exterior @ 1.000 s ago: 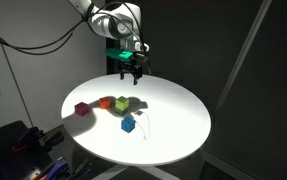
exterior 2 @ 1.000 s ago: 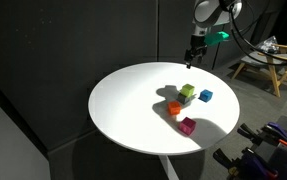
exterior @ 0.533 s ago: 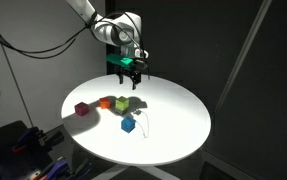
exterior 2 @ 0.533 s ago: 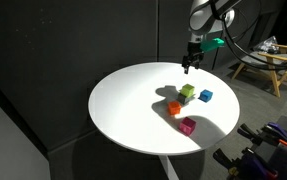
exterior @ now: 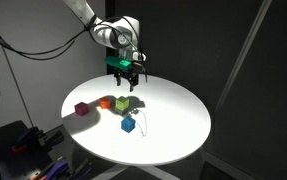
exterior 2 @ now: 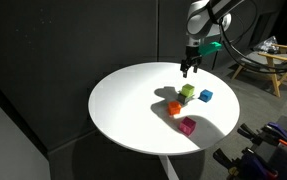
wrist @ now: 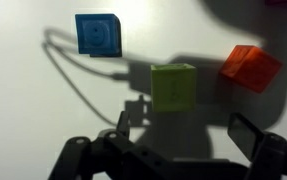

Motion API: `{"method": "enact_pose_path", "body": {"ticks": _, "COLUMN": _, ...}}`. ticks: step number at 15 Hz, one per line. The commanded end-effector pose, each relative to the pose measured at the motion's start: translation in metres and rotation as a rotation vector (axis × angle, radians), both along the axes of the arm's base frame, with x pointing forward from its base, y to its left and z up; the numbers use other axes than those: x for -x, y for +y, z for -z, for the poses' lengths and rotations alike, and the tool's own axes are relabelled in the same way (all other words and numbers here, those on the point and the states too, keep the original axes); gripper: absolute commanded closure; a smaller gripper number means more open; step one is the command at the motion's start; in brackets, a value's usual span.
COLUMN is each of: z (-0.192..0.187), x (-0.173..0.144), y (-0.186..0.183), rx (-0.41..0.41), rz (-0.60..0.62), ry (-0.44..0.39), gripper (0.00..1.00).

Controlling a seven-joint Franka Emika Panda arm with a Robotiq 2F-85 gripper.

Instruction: Move the green block from the gray one to the orange one

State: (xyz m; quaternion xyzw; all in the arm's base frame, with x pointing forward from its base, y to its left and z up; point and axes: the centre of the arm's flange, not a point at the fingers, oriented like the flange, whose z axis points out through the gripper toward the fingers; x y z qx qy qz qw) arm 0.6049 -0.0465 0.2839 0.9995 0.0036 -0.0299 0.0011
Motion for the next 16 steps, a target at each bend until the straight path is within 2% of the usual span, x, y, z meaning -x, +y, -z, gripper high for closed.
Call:
{"method": "enact_pose_path", "body": {"ticks": 1, "z": 0.007, "x": 0.001, "y": 0.003, "rx": 0.006, "rz": -0.019, "ry": -0.002, "gripper": 0.0}}
{"method": "enact_pose_path", "body": {"ticks": 16, "z": 0.022, "x": 0.001, "y": 0.005, "rx": 0.005, "rz": -0.015, "ry": 0.024, "gripper": 0.0}}
